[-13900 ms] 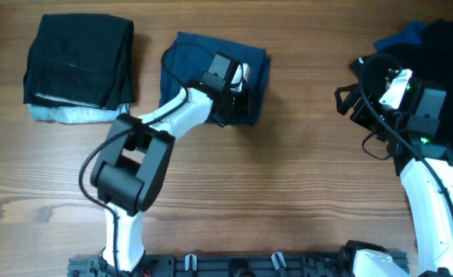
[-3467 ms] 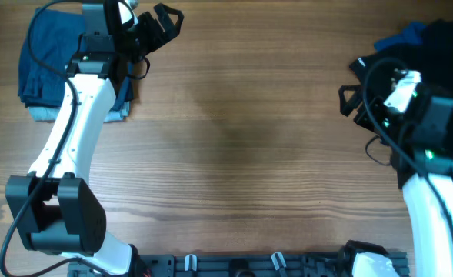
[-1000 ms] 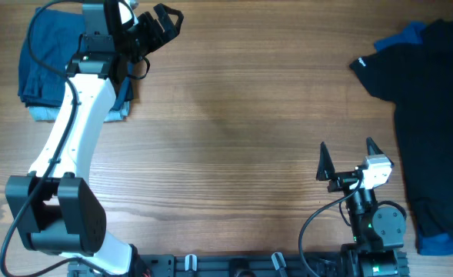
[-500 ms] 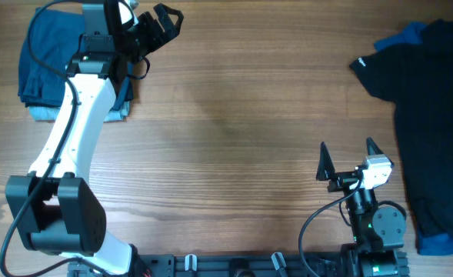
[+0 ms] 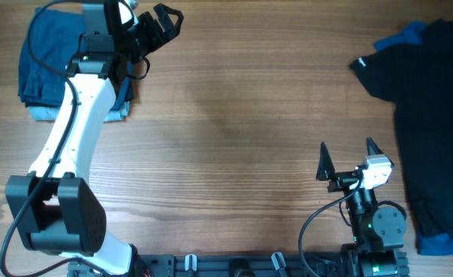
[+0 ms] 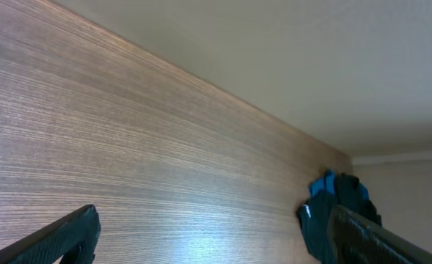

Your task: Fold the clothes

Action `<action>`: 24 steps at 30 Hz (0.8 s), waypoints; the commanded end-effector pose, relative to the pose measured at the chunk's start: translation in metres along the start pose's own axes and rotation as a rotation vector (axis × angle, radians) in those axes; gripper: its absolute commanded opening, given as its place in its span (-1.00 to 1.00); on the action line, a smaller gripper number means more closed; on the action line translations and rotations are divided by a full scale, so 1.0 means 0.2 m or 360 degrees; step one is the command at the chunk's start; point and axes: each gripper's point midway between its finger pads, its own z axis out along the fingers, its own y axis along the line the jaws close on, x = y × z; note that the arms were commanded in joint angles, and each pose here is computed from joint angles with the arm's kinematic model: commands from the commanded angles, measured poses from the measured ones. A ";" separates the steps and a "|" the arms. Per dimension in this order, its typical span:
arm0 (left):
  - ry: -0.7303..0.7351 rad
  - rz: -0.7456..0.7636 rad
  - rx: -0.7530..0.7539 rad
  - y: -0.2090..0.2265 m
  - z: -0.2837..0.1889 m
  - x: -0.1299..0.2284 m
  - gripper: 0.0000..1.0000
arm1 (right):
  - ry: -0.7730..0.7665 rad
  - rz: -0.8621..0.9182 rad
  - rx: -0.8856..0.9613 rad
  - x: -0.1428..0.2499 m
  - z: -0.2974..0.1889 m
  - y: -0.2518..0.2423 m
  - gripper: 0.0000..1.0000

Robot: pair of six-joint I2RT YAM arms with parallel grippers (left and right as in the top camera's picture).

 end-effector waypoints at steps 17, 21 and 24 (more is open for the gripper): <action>-0.0611 0.0219 -0.0022 -0.40 -1.88 0.52 1.00 | -0.0012 -0.0031 0.0007 -0.01 0.00 -0.01 0.99; -0.0694 0.0207 -0.0077 -0.26 -2.00 0.70 0.99 | -0.0012 -0.0031 0.0007 -0.01 0.00 -0.01 0.99; -0.0679 0.0182 -0.0106 -0.13 -1.90 0.78 0.99 | -0.0012 -0.0031 0.0007 -0.01 0.00 -0.01 0.99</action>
